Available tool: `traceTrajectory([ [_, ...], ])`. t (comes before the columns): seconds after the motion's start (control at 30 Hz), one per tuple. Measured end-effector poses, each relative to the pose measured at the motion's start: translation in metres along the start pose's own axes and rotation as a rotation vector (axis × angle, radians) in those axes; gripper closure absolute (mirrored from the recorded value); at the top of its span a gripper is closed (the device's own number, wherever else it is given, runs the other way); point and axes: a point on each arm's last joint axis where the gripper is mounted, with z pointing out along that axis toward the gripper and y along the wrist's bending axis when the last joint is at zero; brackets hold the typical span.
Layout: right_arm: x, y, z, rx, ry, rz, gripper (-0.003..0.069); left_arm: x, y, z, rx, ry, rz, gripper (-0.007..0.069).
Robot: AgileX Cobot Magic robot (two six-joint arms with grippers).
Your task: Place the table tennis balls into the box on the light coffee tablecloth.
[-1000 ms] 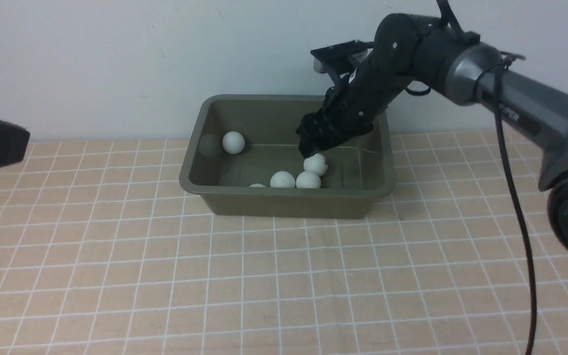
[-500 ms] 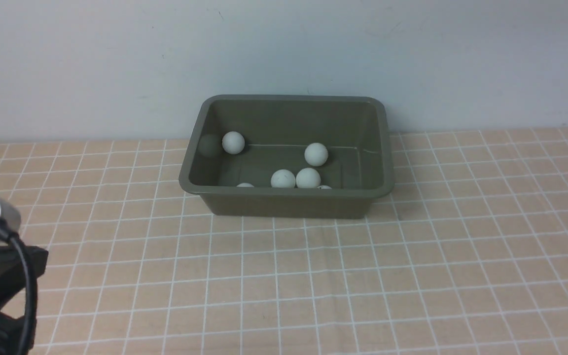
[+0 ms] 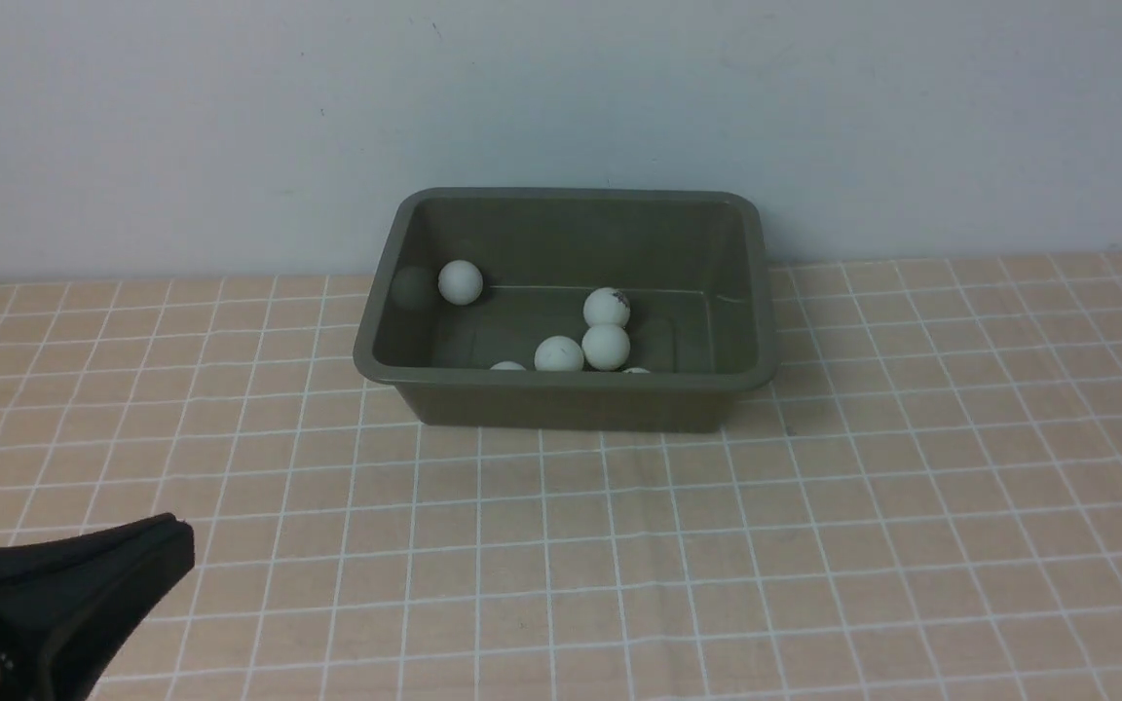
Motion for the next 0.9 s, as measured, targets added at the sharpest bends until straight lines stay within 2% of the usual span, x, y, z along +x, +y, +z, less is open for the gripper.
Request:
traceTrajectory([
  [0.07,0.04,0.001,-0.009,0.003,0.015,0.031,0.0676,0.01,-0.007,-0.005,0.023,-0.057,-0.012,0.0692],
  [0.27,0.079,0.0,-0.028,0.036,-0.019,0.101,0.0676,0.028,-0.015,-0.012,0.042,-0.123,-0.044,0.0692],
  [0.5,0.089,-0.006,-0.032,0.105,-0.008,0.057,0.0676,0.026,-0.016,-0.016,0.026,-0.17,-0.057,0.0692],
  [0.9,0.091,-0.007,-0.032,0.113,0.008,0.042,0.0676,0.027,-0.016,-0.016,0.027,-0.17,-0.064,0.0692],
])
